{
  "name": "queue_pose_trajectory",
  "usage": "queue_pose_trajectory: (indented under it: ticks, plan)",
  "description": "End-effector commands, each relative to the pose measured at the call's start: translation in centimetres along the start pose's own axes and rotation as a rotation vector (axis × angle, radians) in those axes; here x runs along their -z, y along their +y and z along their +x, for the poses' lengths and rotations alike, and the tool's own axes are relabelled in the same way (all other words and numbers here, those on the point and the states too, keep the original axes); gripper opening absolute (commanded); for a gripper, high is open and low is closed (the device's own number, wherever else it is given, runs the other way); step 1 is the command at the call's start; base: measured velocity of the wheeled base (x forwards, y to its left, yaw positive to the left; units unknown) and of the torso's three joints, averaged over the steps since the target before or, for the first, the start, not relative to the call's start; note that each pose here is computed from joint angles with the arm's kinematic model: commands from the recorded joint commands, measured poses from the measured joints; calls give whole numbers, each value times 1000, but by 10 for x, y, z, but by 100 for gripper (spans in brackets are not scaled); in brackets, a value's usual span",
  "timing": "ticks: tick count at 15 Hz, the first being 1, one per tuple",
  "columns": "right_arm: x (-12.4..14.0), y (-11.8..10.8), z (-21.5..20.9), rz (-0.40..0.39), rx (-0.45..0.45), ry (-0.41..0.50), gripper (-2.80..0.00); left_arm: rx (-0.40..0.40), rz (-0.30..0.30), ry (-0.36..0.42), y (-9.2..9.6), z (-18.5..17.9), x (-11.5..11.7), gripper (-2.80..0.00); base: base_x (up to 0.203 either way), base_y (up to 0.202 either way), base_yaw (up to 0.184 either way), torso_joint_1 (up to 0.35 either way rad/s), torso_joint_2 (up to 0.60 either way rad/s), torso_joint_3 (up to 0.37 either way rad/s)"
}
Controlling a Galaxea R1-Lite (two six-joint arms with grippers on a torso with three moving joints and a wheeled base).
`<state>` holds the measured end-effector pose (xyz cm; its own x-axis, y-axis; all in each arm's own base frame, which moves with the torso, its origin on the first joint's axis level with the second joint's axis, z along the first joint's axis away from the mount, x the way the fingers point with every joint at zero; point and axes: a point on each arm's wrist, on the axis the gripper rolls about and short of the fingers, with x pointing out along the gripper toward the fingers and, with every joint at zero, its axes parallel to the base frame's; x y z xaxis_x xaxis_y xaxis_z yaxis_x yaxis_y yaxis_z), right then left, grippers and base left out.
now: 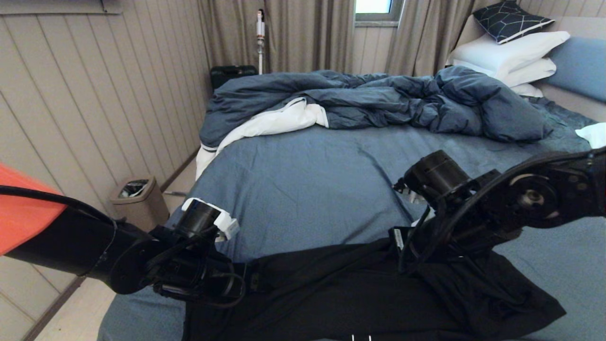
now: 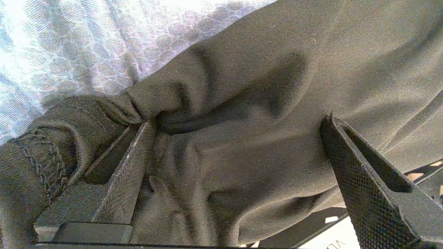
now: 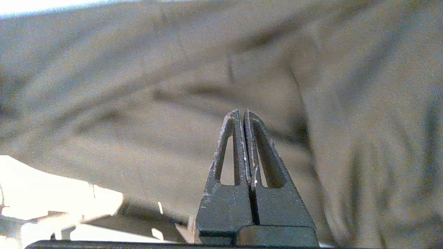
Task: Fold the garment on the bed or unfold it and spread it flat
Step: Fold the black T-shirt
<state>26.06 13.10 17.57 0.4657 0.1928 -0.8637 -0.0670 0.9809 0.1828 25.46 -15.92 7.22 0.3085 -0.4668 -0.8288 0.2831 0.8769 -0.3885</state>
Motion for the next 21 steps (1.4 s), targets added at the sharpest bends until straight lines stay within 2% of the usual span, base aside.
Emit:
queue_pose_trajectory:
  ticks: [1, 3, 8, 9, 12, 21]
  plan:
    - [14, -7, -25, 3, -11, -26, -280, 1, -3, 3, 0, 1, 0, 0, 0, 0, 0, 0, 0, 0]
    - [28, -14, -31, 3, -1, -2, -280, 1, -4, 4, 1, 1, 0, 0, 0, 0, 0, 0, 0, 0]
    - [14, -6, -1, -4, 25, 41, -280, 1, -3, 1, 0, 1, 0, 0, 0, 0, 0, 0, 0, 0]
    - [11, -3, 8, -9, 36, 46, 0, 1, -3, 1, 0, 1, 0, 0, 0, 0, 0, 0, 0, 0]
    - [-2, 5, 28, -19, 57, 24, 0, 2, -3, -2, 0, 0, -1, 0, 0, 0, 0, 0, 0, 0]
    - [-11, 7, 52, -5, 67, 44, 0, 1, -4, -2, 0, 0, -1, 0, 0, 0, 0, 0, 0, 0]
